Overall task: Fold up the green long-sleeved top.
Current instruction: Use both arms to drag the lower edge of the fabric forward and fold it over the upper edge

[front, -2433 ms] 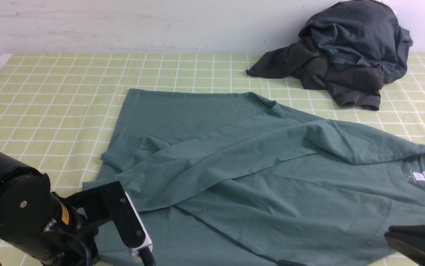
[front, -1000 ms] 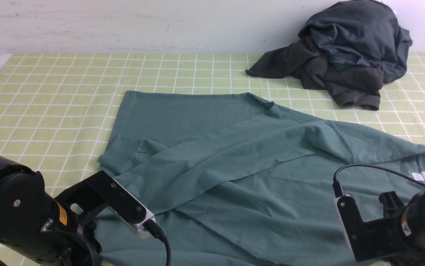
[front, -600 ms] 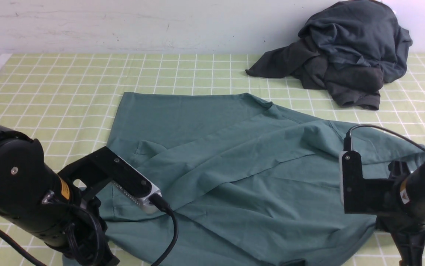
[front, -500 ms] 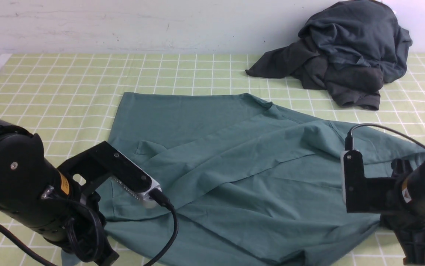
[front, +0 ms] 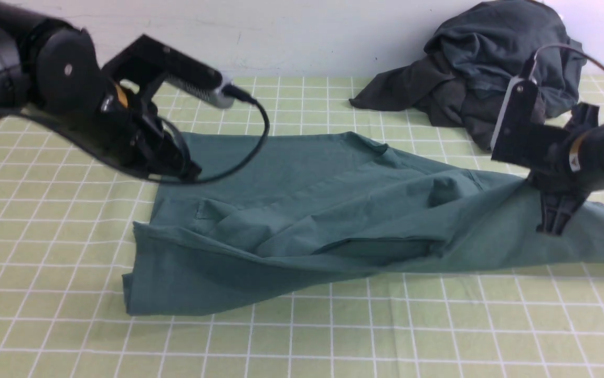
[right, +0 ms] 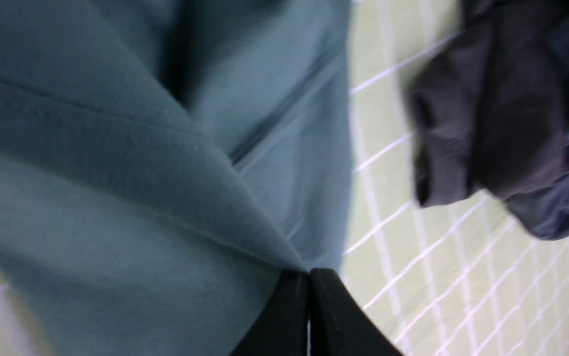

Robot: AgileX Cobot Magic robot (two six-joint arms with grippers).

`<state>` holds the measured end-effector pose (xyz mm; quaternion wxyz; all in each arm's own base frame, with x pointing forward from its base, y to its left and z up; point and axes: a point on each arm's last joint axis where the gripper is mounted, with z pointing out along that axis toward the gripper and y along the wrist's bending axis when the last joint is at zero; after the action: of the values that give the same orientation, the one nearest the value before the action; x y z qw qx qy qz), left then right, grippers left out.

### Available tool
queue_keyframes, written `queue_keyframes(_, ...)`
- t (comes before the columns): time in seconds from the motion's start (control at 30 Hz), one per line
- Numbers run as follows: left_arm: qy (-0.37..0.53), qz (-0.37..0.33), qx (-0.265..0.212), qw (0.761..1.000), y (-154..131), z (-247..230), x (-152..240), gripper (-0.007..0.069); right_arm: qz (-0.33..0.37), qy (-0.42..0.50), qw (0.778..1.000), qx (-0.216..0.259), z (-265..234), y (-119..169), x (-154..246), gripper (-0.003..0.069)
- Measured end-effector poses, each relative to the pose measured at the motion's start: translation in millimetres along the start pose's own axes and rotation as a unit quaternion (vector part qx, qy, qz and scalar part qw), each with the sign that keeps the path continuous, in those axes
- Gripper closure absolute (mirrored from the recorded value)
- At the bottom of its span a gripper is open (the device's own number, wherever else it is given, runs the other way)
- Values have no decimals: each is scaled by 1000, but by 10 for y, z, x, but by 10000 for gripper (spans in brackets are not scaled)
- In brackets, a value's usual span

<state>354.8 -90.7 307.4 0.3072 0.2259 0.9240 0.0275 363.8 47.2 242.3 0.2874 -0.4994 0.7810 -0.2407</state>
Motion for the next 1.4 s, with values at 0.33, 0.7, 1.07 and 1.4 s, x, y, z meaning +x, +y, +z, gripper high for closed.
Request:
queue_keyframes(0.33, 150, -21, 19, 988, 270, 766, -280, 608, 56, 56, 996, -37, 466, -239, -61, 669)
queue_keyframes(0.7, 243, 10, 125, 962, 11, 992, 113, 496, 105, 69, 988, -88, 453, -152, -57, 669)
queue_keyframes(1.07, 256, 46, 166, 951, -91, 904, 316, 208, 108, 70, 988, -92, 450, -147, -58, 670)
queue_keyframes(1.4, 209, 177, 195, 942, -164, 1190, 487, 351, 109, 67, 988, -89, 451, -151, -63, 670)
